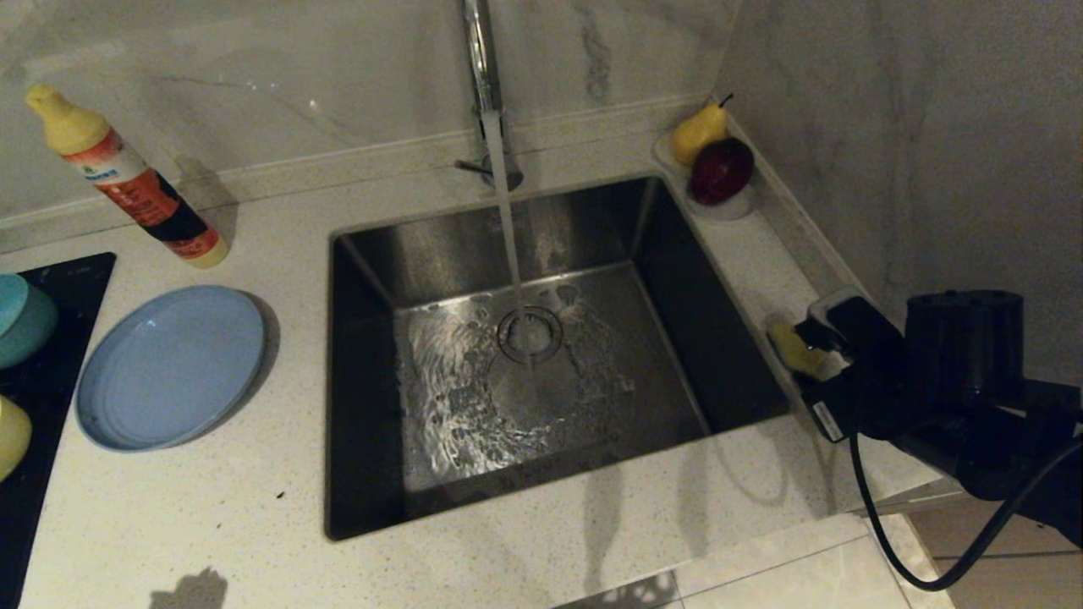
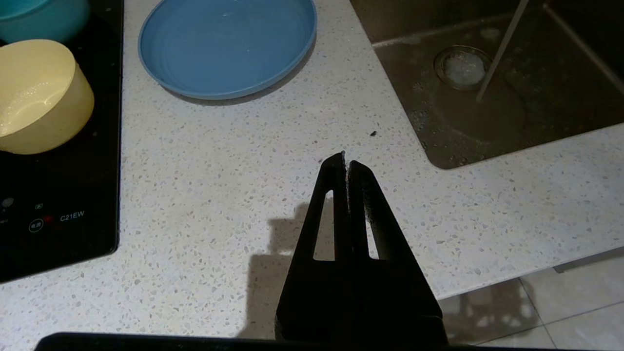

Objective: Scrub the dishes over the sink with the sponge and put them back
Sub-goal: Put down the sponge

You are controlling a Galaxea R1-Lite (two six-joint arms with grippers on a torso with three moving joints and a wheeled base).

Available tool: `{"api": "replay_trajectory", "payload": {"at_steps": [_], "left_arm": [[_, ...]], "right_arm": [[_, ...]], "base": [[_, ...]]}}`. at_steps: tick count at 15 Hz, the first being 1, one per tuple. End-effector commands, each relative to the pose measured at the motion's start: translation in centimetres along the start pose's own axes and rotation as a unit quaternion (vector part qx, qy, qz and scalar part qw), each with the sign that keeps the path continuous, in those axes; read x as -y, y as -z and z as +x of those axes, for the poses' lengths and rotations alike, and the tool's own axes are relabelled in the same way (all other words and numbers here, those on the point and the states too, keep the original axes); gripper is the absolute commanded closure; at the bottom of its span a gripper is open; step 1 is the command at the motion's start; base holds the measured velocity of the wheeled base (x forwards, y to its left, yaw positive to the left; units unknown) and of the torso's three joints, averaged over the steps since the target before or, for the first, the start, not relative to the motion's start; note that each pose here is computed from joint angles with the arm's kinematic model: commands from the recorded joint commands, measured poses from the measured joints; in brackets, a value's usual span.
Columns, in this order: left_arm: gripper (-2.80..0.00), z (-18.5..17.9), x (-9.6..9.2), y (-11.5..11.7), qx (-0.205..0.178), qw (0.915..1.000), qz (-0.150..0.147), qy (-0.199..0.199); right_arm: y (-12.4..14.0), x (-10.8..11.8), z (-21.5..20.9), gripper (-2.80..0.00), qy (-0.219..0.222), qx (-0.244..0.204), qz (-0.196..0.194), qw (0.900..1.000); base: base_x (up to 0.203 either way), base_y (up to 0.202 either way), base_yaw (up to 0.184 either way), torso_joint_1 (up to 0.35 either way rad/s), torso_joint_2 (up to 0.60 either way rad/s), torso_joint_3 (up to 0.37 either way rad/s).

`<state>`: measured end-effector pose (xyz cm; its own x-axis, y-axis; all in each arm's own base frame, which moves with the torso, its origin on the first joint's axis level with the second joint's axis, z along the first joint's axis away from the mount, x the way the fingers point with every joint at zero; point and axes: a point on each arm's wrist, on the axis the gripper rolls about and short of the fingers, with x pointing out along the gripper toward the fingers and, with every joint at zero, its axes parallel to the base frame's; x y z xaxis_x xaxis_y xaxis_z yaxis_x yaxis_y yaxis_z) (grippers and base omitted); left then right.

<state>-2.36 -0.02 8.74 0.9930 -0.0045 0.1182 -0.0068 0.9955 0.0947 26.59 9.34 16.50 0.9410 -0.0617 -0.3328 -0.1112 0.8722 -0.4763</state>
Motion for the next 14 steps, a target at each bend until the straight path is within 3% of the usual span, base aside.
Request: {"api": "replay_trajectory", "payload": {"at_steps": [1,14], "left_arm": [[0.0,0.2,0.1,1.1,-0.02,0.9998,0.0,0.002],[0.0,0.2,0.1,1.1,-0.02,0.9998,-0.001,0.002]], "right_arm": [[0.2,0.0,-0.1,-2.8,-0.001,-0.003,-0.003,1.0],[-0.3,2.1,-1.2,-2.8,0.034,0.011,0.01,0.999]], "base": [[0.0,0.0,0.0,0.0,0.0,0.0],[0.0,0.0,0.0,0.0,0.0,0.0]]}}
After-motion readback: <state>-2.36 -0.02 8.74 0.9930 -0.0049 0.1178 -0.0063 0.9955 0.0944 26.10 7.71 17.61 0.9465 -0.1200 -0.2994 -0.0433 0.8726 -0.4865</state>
